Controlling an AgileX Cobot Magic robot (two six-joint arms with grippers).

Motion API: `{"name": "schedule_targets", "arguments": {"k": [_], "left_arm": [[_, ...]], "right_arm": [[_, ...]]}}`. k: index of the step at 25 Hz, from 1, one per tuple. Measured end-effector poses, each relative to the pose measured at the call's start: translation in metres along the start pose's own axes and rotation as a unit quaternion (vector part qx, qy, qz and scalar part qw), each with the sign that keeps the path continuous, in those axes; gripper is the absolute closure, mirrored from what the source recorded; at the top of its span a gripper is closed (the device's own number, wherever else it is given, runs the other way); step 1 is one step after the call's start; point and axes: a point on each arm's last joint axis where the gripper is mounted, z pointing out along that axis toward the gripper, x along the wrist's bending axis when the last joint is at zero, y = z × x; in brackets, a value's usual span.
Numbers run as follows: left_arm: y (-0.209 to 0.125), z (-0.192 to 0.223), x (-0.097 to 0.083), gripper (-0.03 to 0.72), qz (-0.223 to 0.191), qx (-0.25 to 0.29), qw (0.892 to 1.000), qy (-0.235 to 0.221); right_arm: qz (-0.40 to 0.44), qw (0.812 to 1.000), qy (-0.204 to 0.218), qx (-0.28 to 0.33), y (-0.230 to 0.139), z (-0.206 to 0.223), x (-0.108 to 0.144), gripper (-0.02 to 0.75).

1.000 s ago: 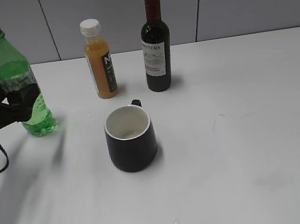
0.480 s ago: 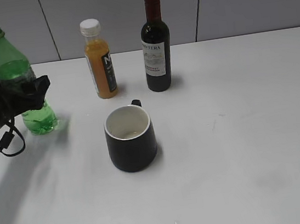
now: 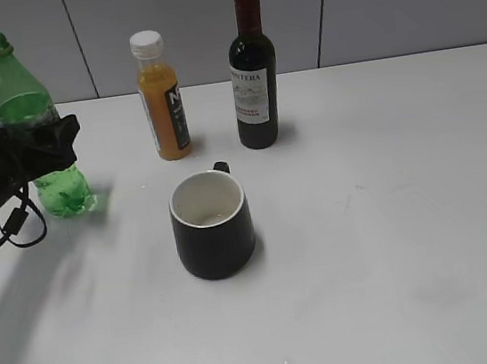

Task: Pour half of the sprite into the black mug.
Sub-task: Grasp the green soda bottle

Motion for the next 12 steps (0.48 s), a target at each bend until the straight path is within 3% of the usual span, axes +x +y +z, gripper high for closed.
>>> {"name": "schedule_targets", "arguments": {"k": [8, 12], "left_arm": [[0.0003, 0.0, 0.0003, 0.205, 0.0, -0.002, 1.0, 0.001], [0.0028, -0.0008, -0.0055, 0.205, 0.032, 0.005, 0.999, 0.012]], "right_arm": [[0.0, 1.0, 0.0, 0.0, 0.0, 0.0, 0.0, 0.148], [0.0, 1.0, 0.0, 0.0, 0.0, 0.0, 0.0, 0.148]]}}
